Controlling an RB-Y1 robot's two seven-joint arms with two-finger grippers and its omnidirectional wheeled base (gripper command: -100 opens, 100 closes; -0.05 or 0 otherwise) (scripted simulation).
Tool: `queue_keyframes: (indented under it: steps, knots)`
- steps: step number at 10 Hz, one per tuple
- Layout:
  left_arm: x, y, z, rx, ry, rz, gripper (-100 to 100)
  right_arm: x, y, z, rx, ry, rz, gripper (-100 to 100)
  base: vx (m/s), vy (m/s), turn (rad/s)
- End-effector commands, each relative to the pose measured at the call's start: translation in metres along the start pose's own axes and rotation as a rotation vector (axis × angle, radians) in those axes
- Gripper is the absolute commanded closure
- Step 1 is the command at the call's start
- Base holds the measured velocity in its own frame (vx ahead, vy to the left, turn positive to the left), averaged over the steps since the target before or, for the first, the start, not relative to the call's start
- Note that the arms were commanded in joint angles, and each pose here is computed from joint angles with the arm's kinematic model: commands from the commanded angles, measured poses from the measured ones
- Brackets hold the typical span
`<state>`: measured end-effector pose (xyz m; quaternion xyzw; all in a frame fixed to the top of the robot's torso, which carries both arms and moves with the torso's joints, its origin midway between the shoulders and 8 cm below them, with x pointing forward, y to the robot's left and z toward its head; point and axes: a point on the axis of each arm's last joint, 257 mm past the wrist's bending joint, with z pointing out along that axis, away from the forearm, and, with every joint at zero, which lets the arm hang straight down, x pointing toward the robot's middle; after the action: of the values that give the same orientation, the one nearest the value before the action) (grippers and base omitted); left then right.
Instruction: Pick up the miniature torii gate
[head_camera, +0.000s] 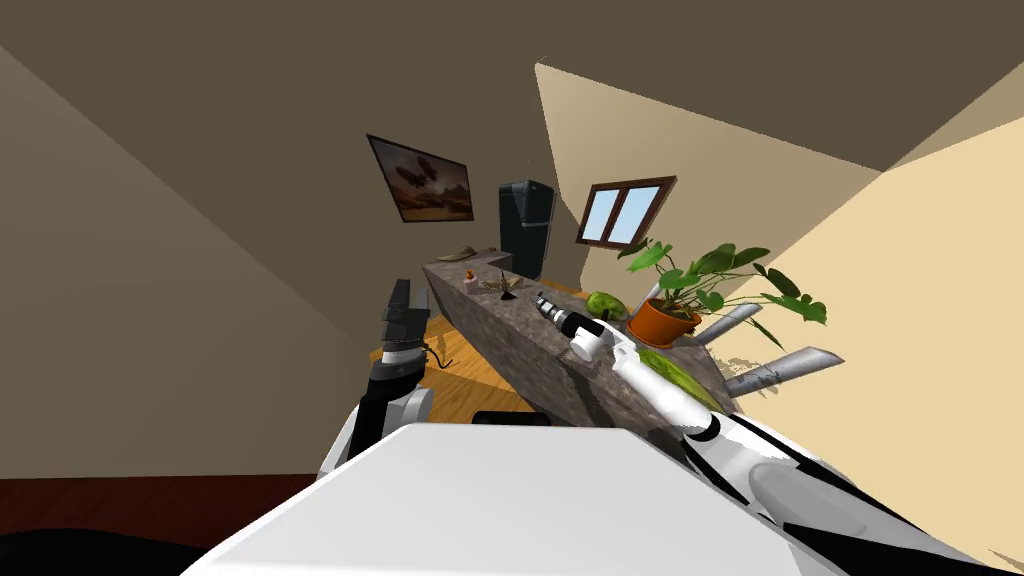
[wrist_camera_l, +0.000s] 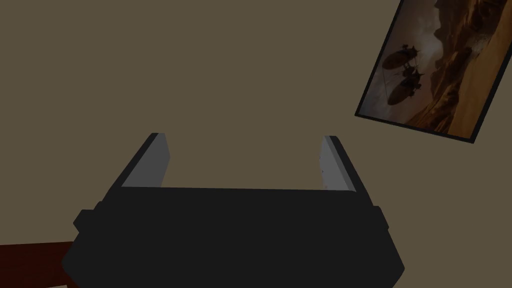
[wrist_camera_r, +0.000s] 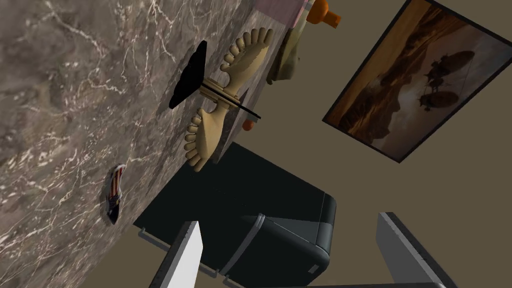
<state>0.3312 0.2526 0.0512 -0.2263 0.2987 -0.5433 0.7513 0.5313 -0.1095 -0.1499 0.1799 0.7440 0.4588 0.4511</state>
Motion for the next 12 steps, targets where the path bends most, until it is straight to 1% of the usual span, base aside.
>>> queue_keyframes:
  steps: [1,2,3,4,5,6,7,9,10,12]
  knots:
    - [0.0,0.0,0.0,0.0,0.0,0.0,0,0.003,-0.029,0.004,0.092,0.047,-0.018,-100,-0.038,-0.045,0.308]
    - [0.0,0.0,0.0,0.0,0.0,0.0,0,0.004,-0.03,0.005,0.109,0.06,-0.015,-100,-0.037,-0.047,0.27]
    - [0.0,0.0,0.0,0.0,0.0,0.0,0,0.005,-0.034,0.005,0.127,0.064,-0.015,-100,-0.011,-0.013,0.071]
    - [0.0,0.0,0.0,0.0,0.0,0.0,0,0.003,-0.053,0.005,0.194,0.097,-0.032,-100,-0.014,-0.022,0.252]
    - [0.0,0.0,0.0,0.0,0.0,0.0,0,0.005,-0.058,0.004,0.215,0.106,-0.025,-100,-0.025,-0.035,0.219]
    - [0.0,0.0,0.0,0.0,0.0,0.0,0,0.006,-0.061,0.003,0.228,0.109,-0.025,-100,-0.008,-0.009,0.039]
    - [0.0,0.0,0.0,0.0,0.0,0.0,0,0.002,-0.08,0.0,0.295,0.137,-0.034,-100,-0.007,-0.024,0.305]
    - [0.0,0.0,0.0,0.0,0.0,0.0,0,0.004,-0.09,-0.003,0.334,0.148,-0.032,-100,-0.024,-0.031,0.142]
    - [0.0,0.0,0.0,0.0,0.0,0.0,0,-0.004,-0.109,-0.008,0.404,0.167,-0.042,-100,-0.018,-0.037,0.258]
    - [0.0,0.0,0.0,0.0,0.0,0.0,0,0.0,-0.118,-0.013,0.445,0.181,-0.035,-100,-0.024,-0.03,0.108]
